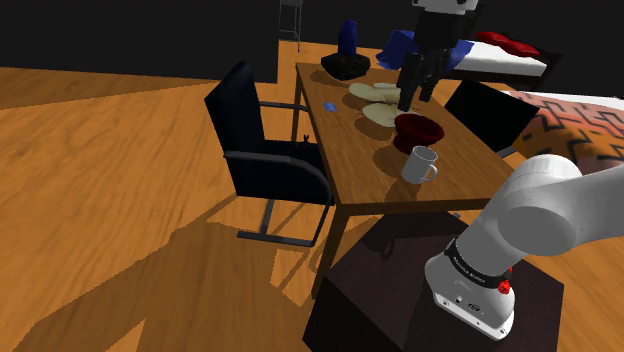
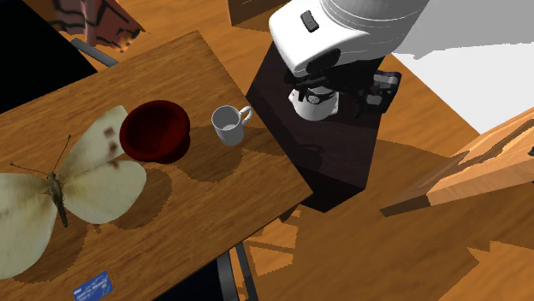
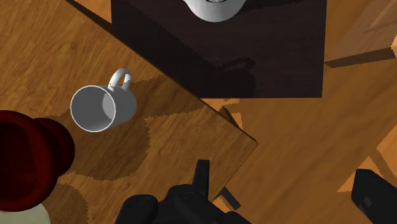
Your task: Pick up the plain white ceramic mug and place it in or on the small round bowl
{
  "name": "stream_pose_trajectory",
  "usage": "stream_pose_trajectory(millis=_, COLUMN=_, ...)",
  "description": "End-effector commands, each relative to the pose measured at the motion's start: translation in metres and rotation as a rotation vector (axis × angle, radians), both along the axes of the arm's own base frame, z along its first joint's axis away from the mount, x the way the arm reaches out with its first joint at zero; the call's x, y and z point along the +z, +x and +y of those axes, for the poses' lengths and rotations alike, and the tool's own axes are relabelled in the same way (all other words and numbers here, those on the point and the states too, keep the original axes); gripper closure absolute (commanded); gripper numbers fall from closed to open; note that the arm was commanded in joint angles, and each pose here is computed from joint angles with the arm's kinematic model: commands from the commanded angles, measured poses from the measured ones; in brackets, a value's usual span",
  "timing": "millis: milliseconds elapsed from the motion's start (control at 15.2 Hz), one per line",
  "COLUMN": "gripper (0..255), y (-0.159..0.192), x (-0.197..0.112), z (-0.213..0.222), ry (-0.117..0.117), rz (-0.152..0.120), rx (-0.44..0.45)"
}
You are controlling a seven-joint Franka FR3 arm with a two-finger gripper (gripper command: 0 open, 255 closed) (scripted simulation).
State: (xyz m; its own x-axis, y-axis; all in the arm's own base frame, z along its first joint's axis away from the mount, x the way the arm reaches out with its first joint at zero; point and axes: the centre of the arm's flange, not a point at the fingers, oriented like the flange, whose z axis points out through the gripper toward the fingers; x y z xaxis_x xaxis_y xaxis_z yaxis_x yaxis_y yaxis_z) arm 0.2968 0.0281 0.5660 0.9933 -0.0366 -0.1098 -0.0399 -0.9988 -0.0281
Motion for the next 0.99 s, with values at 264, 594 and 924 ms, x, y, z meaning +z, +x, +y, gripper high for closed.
stream_pose_trajectory(millis=264, gripper=0, y=-0.009, x=-0.032, z=-0.041, ry=0.0, rz=-0.009, rx=0.043)
stream_pose_trajectory(millis=594, gripper=0, y=-0.018, x=-0.072, z=-0.092, ry=0.001, rz=-0.021, rx=0.096)
stream_pose_trajectory(millis=924, gripper=0, y=-0.024, x=-0.112, z=-0.143, ry=0.002, rz=-0.033, rx=0.149)
